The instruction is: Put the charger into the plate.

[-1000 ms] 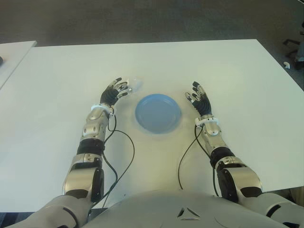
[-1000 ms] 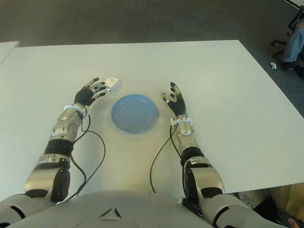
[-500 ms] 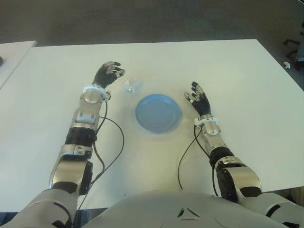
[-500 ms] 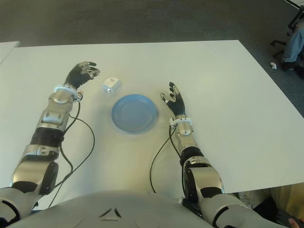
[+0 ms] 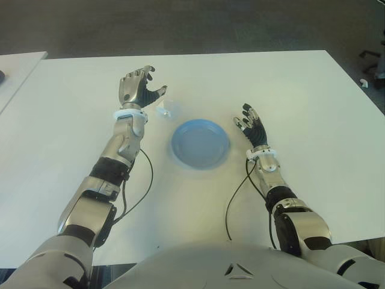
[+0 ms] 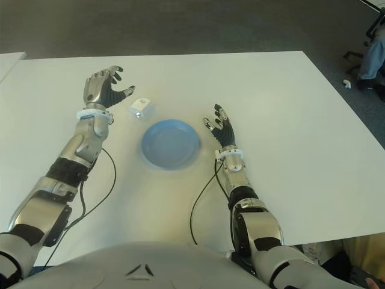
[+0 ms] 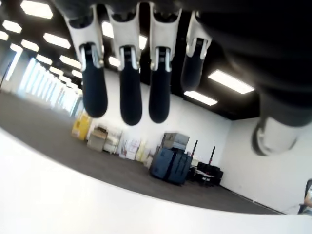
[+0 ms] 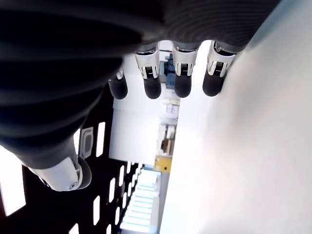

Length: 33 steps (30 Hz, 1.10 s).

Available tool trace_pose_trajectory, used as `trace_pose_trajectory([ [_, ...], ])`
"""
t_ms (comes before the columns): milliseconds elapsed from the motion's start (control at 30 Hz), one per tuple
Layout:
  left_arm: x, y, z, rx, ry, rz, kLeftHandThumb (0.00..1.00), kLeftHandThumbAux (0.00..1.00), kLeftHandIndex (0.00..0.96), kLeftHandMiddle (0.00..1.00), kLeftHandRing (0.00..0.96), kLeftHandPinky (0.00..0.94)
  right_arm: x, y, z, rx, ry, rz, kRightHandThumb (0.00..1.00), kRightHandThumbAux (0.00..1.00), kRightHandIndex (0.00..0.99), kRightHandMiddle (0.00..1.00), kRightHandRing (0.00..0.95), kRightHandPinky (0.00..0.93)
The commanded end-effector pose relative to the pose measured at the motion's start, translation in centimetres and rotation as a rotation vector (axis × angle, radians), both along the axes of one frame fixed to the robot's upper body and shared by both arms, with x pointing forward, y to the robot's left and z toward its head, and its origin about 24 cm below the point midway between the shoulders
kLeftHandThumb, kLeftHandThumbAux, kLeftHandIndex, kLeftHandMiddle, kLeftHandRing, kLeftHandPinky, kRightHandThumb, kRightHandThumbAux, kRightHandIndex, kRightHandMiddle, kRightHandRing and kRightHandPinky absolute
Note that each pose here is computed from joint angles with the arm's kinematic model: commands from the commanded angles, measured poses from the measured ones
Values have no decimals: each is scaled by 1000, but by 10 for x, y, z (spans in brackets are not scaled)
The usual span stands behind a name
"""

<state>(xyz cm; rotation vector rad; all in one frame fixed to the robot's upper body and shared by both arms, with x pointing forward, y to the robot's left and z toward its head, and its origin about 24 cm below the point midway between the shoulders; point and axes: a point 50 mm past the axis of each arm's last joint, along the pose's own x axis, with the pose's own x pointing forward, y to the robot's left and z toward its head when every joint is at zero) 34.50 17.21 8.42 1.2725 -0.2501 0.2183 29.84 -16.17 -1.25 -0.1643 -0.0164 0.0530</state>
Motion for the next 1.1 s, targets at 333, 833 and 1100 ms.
trace_pose_trajectory([
  [333,12,-8,-48,537,163,-334,63,417,14,11,7,6,-12,3,-20,24,117,9,226,596,21,51,55,94],
  [833,-10,13,-94,383,642,-308,0,416,0,0,0,0,-13,2,-21,17,118,14,219,599,21,54,55,84],
  [1100,-11,12,-96,180,752,-295,0,385,0,0,0,0,-14,0,-21,13,114,16,208,593,19,52,56,86],
])
